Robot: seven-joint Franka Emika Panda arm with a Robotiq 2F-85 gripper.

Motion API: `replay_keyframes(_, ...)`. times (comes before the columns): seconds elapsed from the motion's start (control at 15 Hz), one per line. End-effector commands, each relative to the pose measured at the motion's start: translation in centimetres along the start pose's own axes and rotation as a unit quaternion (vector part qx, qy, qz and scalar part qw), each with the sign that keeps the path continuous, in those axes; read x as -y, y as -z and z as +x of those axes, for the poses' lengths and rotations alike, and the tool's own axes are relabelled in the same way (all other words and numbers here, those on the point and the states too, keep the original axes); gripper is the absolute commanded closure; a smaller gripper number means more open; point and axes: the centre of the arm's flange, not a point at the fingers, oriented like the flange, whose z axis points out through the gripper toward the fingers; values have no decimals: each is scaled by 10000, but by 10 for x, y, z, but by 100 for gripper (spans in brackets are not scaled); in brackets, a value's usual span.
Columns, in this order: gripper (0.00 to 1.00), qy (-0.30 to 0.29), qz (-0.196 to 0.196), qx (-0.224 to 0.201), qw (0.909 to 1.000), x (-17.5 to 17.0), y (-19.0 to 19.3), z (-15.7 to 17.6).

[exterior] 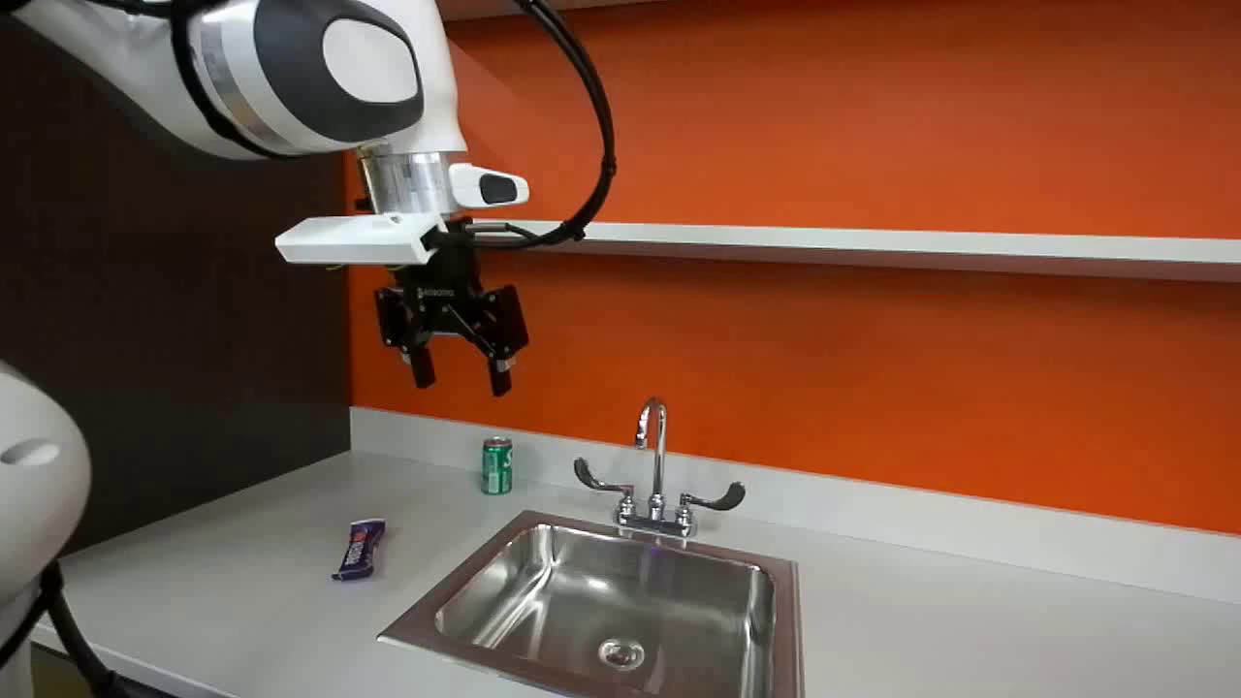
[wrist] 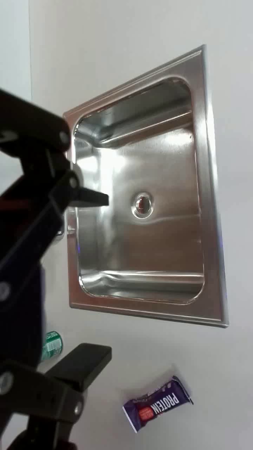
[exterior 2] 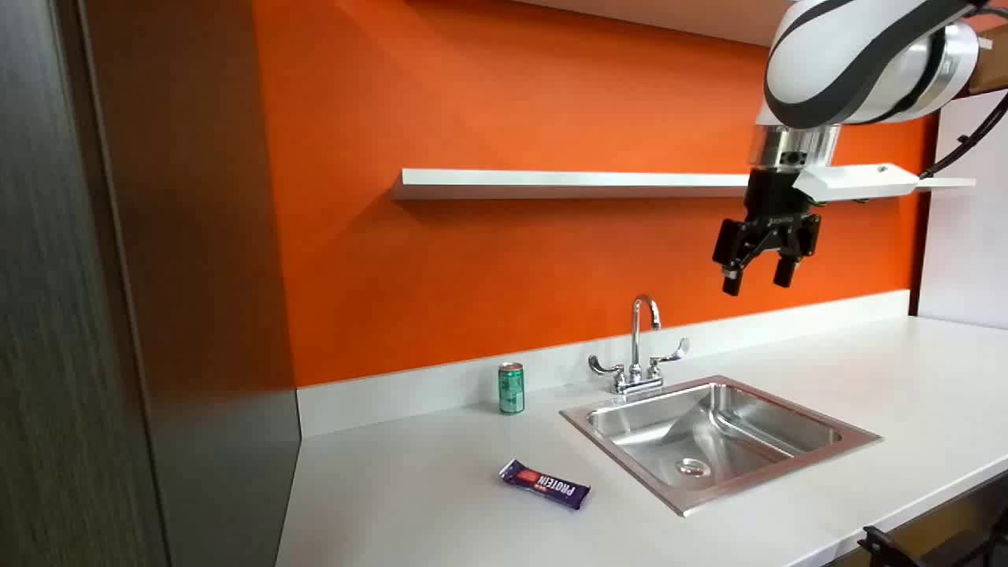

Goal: Put the chocolate bar inside the sink

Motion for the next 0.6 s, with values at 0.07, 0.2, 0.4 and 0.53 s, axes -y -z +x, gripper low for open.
replay_keyframes(0.07, 0, 56, -7, 24, 10000, 4, -2, 3)
replay_keyframes(0.2, 0, 129, -19, 27, 9999, 12, -3, 7)
replay_keyframes(0.4, 0, 355, -33, 69, 9993, 26, -5, 11)
replay_keyframes(0.53, 0, 574, -54, 96, 9983, 40, -9, 14)
